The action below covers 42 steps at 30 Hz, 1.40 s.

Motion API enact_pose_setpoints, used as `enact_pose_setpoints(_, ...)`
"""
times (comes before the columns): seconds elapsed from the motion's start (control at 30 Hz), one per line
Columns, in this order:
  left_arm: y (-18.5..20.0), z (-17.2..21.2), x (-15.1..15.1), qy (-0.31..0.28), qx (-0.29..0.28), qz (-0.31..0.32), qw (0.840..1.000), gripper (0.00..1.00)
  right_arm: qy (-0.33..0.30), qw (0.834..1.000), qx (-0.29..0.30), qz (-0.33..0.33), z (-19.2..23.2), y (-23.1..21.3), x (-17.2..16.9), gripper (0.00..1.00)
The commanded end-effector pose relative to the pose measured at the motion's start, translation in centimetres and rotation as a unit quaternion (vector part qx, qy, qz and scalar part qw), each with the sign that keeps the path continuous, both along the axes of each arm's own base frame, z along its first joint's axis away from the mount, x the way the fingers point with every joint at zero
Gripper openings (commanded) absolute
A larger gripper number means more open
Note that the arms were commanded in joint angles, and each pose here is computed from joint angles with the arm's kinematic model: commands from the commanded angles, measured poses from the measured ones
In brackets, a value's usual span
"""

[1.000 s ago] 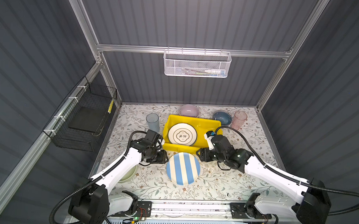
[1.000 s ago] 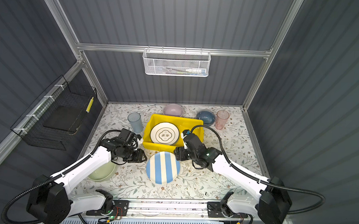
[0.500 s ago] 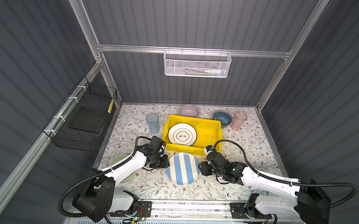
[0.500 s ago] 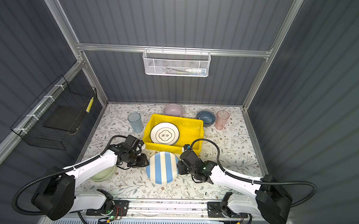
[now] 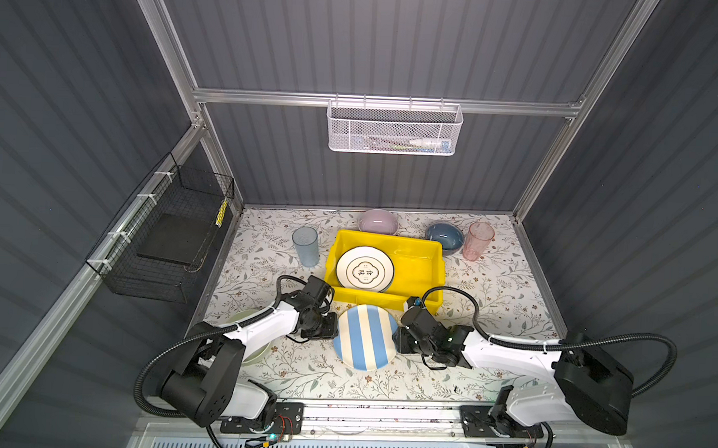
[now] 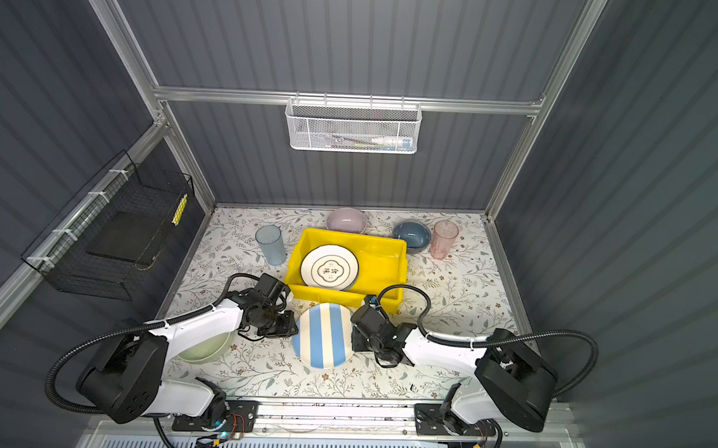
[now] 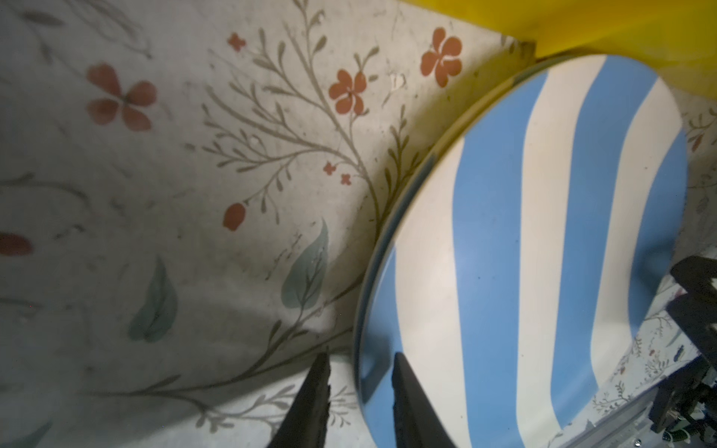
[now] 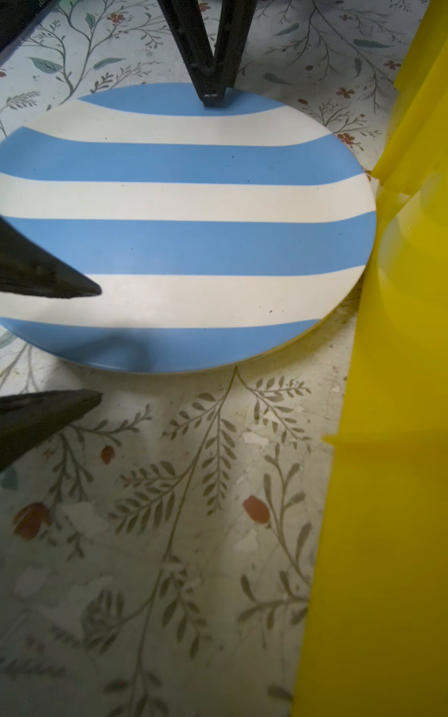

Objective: Place the mixed dishes into the plastic bin
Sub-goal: 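Withdraw both grippers from the bin to the blue-and-cream striped plate rims, then pinch the striped plate rims with both grippers and tilt it up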

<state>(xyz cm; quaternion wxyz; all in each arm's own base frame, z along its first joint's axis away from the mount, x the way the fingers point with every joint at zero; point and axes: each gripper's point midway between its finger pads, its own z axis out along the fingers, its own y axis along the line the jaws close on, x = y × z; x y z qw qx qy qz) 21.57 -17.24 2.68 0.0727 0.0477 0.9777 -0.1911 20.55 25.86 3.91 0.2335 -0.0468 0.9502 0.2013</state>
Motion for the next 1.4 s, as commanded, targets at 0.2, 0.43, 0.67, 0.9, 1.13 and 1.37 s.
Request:
enact_pose_setpoints(0.2, 0.2, -1.2, -0.6, 0.01, 0.012, -0.01, 1.0, 0.25, 0.005, 1.0, 0.005, -0.003, -0.5, 0.5, 0.0, 0.37)
enact_pose_setpoints(0.43, 0.5, -1.6, -0.8, 0.013, 0.019, -0.008, 1.0, 0.21, 0.013, 1.0, 0.017, 0.005, -0.8, 1.3, -0.1, 0.35)
enact_pose_setpoints(0.67, 0.7, -2.0, -1.2, 0.018, 0.022, -0.006, 1.0, 0.17, 0.014, 0.999, 0.029, 0.004, -0.2, 1.2, -0.4, 0.34)
enact_pose_setpoints(0.9, 0.8, -2.4, -1.3, 0.022, 0.026, -0.006, 0.999, 0.16, 0.009, 1.0, 0.029, 0.004, 0.7, 0.7, -0.7, 0.36)
enact_pose_setpoints(1.13, 0.7, -2.6, -1.4, 0.023, 0.027, -0.007, 0.999, 0.16, 0.011, 0.999, 0.049, 0.011, 0.9, 1.4, -0.7, 0.36)
enact_pose_setpoints(1.37, 0.7, -2.7, -1.7, 0.027, 0.026, -0.008, 0.999, 0.13, 0.027, 0.997, 0.074, -0.02, 0.1, 0.9, -0.7, 0.35)
